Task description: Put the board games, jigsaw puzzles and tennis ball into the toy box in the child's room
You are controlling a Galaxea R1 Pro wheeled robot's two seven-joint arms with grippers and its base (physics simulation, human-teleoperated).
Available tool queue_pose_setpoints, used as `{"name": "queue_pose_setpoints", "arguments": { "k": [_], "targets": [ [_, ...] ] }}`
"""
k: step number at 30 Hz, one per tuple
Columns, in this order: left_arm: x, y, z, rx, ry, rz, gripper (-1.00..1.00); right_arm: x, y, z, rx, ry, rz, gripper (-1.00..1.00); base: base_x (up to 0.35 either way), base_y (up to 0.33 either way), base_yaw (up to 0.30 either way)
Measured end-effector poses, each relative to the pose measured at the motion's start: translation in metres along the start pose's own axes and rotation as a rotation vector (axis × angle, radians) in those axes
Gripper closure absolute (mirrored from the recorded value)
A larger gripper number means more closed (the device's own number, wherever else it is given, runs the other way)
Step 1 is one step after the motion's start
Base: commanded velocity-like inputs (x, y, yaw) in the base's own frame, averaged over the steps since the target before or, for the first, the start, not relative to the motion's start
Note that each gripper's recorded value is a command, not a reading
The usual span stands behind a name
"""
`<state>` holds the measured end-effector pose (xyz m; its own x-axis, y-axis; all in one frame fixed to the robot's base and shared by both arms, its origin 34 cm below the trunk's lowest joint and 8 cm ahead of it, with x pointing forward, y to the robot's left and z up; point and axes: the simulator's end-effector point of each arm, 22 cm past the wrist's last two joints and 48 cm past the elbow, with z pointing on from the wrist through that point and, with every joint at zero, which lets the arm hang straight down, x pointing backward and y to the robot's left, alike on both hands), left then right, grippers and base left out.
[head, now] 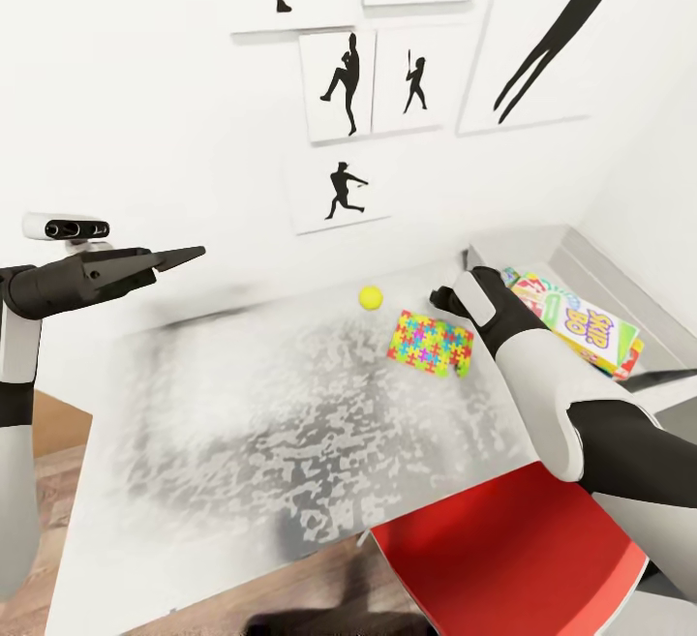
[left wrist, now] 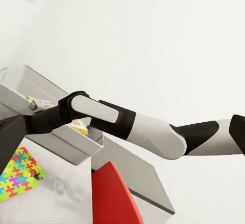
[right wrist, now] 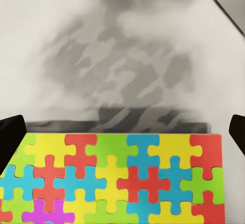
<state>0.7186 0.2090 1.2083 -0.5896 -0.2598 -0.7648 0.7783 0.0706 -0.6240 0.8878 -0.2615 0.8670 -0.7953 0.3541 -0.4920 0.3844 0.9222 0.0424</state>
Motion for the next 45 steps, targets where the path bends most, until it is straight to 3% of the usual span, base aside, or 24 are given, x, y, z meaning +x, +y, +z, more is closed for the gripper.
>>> {"name": "queue_pose_setpoints", "arguments": {
  "k": [45],
  "targets": [
    [0.026,0.037,-0.004,-0.019,0.006,-0.065,-1.0,0.031,-0.024,0.045,0.046,0.056,-0.004,-1.0,0.0,0.0,0.0]
  ]
}}
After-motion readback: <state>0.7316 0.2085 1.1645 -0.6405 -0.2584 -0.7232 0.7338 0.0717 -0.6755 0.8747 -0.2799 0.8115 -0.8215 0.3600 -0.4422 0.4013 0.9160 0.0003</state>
